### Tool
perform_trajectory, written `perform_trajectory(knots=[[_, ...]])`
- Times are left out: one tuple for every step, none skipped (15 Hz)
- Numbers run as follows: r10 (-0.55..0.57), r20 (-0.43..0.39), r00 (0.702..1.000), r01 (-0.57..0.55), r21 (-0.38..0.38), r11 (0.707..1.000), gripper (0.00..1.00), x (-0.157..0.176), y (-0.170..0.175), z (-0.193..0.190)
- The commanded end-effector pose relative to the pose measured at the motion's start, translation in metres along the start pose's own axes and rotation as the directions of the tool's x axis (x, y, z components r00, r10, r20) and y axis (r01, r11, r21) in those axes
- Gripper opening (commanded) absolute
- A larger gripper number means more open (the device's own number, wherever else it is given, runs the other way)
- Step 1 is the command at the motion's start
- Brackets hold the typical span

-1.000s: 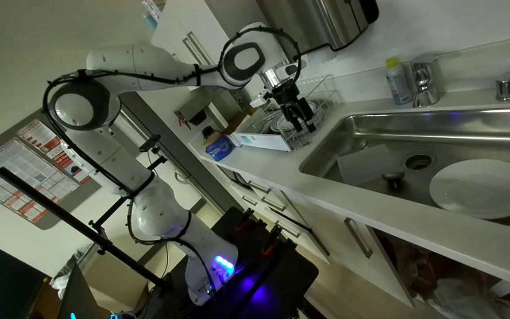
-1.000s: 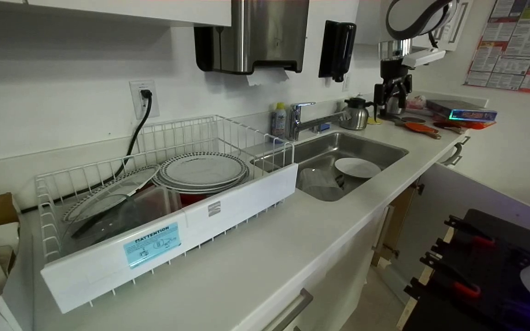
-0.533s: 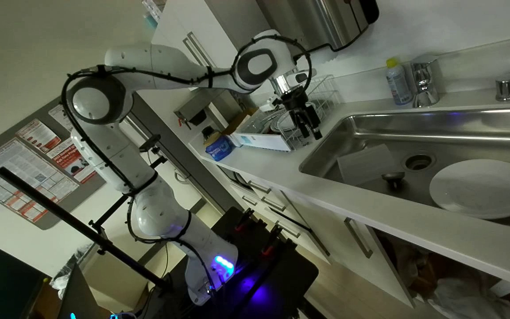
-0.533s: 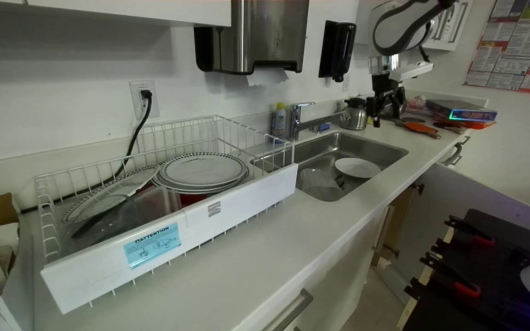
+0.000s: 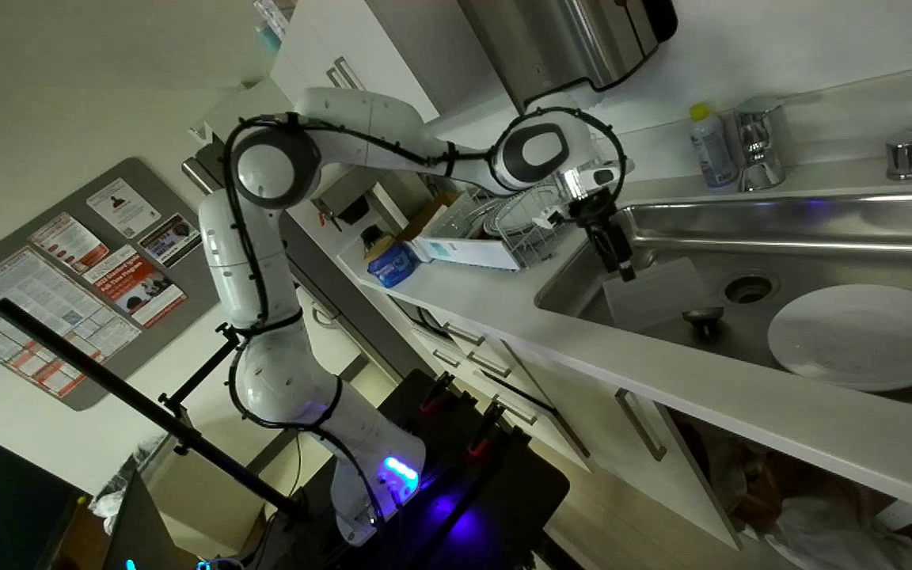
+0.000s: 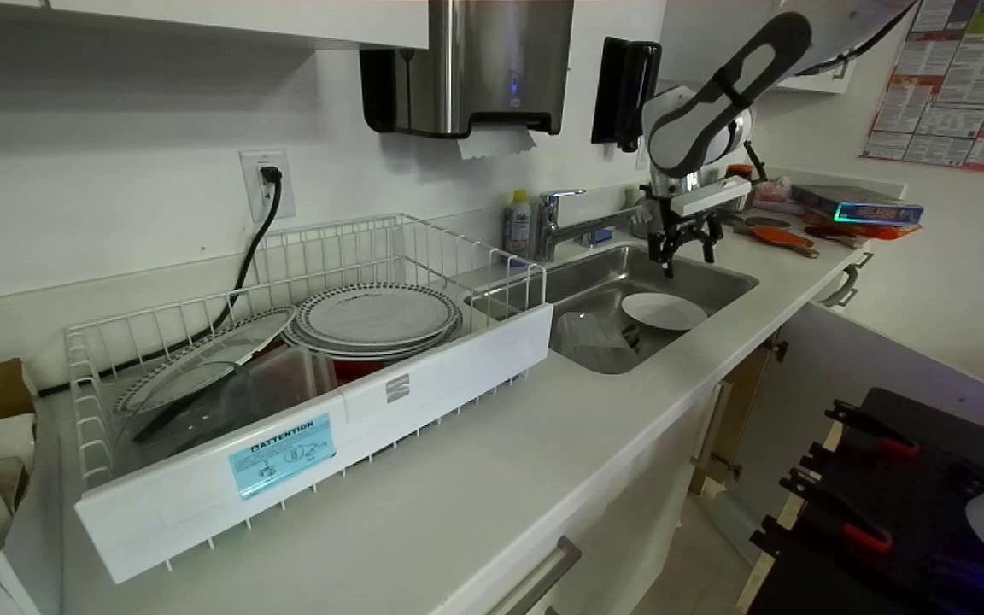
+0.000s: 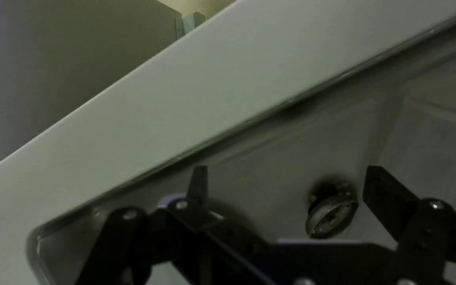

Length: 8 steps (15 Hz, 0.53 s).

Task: Put the stopper on the drain in the sink

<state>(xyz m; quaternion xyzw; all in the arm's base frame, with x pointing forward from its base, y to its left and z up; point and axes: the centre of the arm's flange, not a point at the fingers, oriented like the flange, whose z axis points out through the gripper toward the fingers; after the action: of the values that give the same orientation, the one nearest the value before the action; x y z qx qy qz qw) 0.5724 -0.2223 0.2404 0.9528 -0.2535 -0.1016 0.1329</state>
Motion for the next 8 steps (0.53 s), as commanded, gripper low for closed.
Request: perform_trajectory(knots=[[0.130,-0.058,0.990,-0.130,0.003,0.992,1.00,0.047,0.000,0.037],[0.155,-0.073,0.985,-0.155,0.016,0.988,1.00,0.052,0.002,0.045],[0.169,-0.081,0.982,-0.167,0.031,0.986,1.00,0.053,0.002,0.051],[0.118,-0.060,0.991,-0.117,0.010,0.993,1.00,0.037,0.003,0.045],[0.129,-0.065,0.989,-0.128,0.015,0.992,1.00,0.041,0.003,0.053],[0.134,-0.065,0.989,-0.133,0.015,0.991,1.00,0.044,0.003,0.057],[0.137,-0.065,0.988,-0.136,0.016,0.991,1.00,0.046,0.002,0.058],[0.138,-0.068,0.988,-0.137,0.018,0.990,1.00,0.047,0.003,0.057]])
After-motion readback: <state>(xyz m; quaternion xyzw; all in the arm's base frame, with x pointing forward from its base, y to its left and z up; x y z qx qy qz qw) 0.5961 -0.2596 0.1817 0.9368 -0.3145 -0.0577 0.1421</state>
